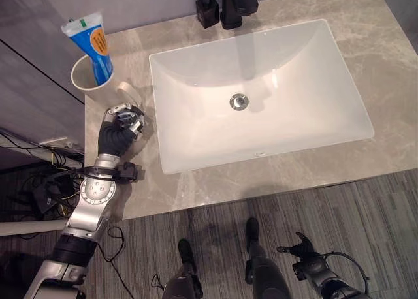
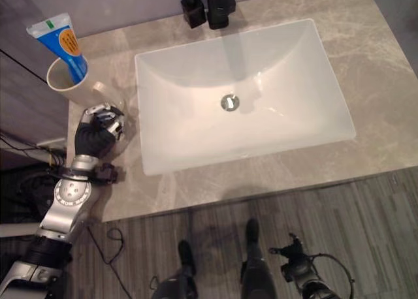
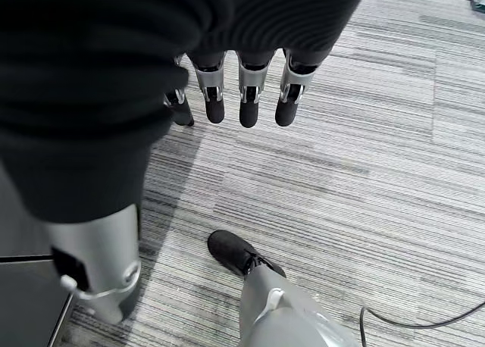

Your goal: Put brush and paste in cup on sink, flatten towel.

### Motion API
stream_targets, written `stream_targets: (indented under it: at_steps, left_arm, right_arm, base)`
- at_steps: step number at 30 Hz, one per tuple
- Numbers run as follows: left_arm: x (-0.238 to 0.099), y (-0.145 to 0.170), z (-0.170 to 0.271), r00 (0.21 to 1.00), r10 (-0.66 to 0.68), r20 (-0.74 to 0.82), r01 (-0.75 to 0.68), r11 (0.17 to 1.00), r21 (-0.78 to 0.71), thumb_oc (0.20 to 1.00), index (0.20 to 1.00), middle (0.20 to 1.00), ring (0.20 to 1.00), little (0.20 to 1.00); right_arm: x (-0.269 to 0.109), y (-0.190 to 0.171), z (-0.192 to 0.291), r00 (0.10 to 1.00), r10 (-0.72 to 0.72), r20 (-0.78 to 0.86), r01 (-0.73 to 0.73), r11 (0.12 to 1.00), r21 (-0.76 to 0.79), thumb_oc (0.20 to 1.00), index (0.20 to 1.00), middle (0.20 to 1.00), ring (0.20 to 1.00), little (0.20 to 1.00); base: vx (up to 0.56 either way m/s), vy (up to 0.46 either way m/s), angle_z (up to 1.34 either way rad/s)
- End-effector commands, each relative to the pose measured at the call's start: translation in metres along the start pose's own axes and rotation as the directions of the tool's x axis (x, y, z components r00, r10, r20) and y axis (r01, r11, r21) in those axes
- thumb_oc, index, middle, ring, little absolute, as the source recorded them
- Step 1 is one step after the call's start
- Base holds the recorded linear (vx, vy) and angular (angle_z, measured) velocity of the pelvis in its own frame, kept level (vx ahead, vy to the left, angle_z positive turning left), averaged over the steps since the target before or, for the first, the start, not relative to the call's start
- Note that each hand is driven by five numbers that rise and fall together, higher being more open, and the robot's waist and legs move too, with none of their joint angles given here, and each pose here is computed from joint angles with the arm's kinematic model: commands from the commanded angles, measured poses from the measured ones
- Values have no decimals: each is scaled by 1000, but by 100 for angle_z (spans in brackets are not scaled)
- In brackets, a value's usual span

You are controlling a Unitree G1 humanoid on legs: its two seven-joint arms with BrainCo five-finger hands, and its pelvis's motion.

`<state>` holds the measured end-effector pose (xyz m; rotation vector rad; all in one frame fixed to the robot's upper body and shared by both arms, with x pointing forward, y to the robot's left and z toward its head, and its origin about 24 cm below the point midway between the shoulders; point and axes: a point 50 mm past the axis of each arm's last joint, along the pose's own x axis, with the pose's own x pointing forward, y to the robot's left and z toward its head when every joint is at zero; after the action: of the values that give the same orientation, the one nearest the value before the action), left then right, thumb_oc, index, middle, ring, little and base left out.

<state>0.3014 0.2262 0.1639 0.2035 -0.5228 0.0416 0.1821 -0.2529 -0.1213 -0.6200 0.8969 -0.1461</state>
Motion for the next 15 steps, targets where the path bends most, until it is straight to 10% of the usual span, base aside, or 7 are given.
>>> stream_targets:
  at_steps: [1, 15]
  left_arm:
    - [16, 18, 2, 998, 67, 21, -68, 993, 92, 200, 200, 200, 200, 200]
    - [-6, 13, -2, 1000, 30, -2, -30, 999, 34, 200, 200, 200, 200, 200]
  right_arm:
    - [2, 2, 22, 997, -11, 81, 9, 1000, 16, 1000, 1000, 1000, 1000, 1000]
    - [1, 6, 22, 997, 2, 76, -4, 1000, 20, 1000, 1000, 1000, 1000, 1000]
  base:
    - [45, 1, 0]
    - [6, 5, 0]
